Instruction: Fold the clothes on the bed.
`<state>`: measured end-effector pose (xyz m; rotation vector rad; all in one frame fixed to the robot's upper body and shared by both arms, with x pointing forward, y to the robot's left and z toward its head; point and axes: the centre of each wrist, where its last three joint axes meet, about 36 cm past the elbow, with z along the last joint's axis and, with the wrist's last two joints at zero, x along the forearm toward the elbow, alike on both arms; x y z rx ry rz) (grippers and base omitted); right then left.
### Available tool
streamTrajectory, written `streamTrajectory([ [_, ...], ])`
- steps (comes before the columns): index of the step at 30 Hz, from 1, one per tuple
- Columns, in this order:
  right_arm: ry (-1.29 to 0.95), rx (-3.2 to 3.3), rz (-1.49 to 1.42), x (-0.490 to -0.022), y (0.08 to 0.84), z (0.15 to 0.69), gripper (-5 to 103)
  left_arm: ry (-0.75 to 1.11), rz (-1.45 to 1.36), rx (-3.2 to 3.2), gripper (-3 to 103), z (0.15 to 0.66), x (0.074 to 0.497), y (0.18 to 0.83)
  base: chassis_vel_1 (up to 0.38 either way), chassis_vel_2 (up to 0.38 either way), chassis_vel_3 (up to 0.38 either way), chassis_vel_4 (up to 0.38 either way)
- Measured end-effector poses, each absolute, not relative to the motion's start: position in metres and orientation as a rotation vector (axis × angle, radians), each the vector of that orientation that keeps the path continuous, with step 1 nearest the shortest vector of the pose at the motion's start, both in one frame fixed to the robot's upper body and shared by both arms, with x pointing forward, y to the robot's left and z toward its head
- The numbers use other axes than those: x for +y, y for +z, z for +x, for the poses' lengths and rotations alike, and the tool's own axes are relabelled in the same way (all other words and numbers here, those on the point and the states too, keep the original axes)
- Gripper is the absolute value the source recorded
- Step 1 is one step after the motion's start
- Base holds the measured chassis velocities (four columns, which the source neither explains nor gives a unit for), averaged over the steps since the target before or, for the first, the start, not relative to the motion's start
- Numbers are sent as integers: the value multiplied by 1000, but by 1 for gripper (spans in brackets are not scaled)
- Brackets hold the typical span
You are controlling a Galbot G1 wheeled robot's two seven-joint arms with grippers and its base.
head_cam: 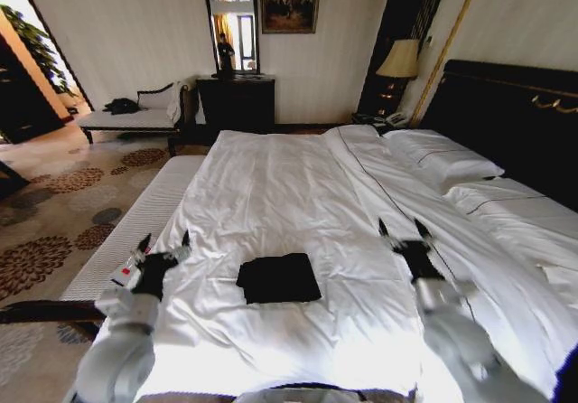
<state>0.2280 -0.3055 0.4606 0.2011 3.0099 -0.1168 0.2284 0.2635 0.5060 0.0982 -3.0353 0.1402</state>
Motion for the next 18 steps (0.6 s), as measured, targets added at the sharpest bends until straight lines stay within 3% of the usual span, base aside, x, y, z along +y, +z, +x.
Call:
streamTrajectory([
  [6,-115,3010,221,-290,474,197,100,206,-44,-3010,100,219,257,511,0,0,0,0],
  [18,-98,3013,212,-288,475,197,100,227,-59,-3010,100,220,258,512,0,0,0,0],
])
